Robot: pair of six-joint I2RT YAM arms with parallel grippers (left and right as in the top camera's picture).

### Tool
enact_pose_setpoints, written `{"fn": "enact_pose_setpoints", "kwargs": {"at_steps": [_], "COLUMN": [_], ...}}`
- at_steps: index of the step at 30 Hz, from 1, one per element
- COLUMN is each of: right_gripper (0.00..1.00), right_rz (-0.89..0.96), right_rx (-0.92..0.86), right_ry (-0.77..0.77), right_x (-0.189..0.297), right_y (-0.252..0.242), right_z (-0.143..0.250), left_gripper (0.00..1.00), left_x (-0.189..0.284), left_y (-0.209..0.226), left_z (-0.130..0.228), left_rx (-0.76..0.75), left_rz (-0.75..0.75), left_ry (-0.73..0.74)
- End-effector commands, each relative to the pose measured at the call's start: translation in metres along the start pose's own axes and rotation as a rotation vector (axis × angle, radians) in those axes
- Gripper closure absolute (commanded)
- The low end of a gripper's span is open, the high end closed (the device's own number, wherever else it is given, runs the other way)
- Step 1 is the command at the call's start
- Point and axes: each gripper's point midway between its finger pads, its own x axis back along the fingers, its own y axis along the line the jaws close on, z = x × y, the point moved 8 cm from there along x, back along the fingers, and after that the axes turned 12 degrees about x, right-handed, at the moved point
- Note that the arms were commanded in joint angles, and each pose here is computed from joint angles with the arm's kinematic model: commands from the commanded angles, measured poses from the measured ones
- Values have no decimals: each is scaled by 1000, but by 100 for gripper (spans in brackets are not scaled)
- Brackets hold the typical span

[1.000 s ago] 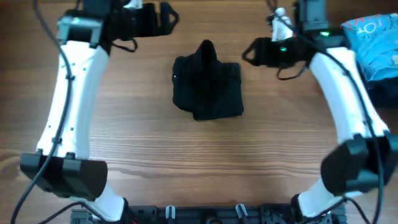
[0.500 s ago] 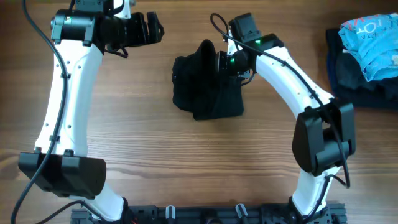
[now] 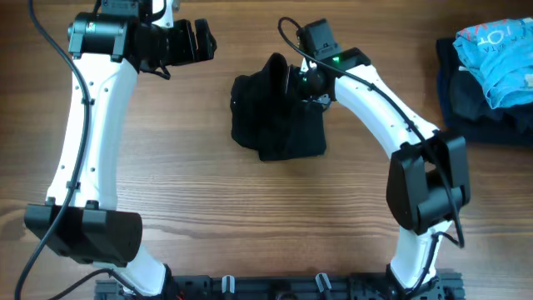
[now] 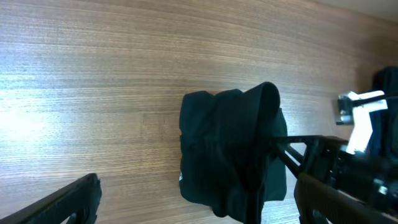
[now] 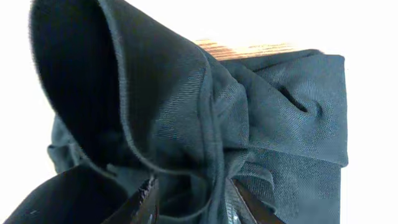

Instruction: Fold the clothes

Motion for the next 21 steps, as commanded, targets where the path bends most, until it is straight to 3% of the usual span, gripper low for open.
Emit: {"fn": "enact_pose_setpoints", "kwargs": {"at_steps": [1,8,10,16,21], "right_gripper": [70,87,96,96,96], "right_rz": [28,28,27,40,32], "right_rx": [-20,-21,-21,-18,-3], "right_ry": [50,54,54,71,29], "right_x": [-19,-19,-19,-9,41], "right_y": [-4,-5,-5,-14,-35], "right_z": [7,7,7,8,0], "left_gripper": [0,0,0,0,0], "left_x": [-3,-3,-3,-3,-3], "left_y": [3,4,4,5,5], "left_z": [1,0,0,-1,-1], "left_rx": [13,12,12,12,12], "left_rz": [-20,-35,-36,-44,-45], "left_ry": [8,-1,-1,-6,-8]}}
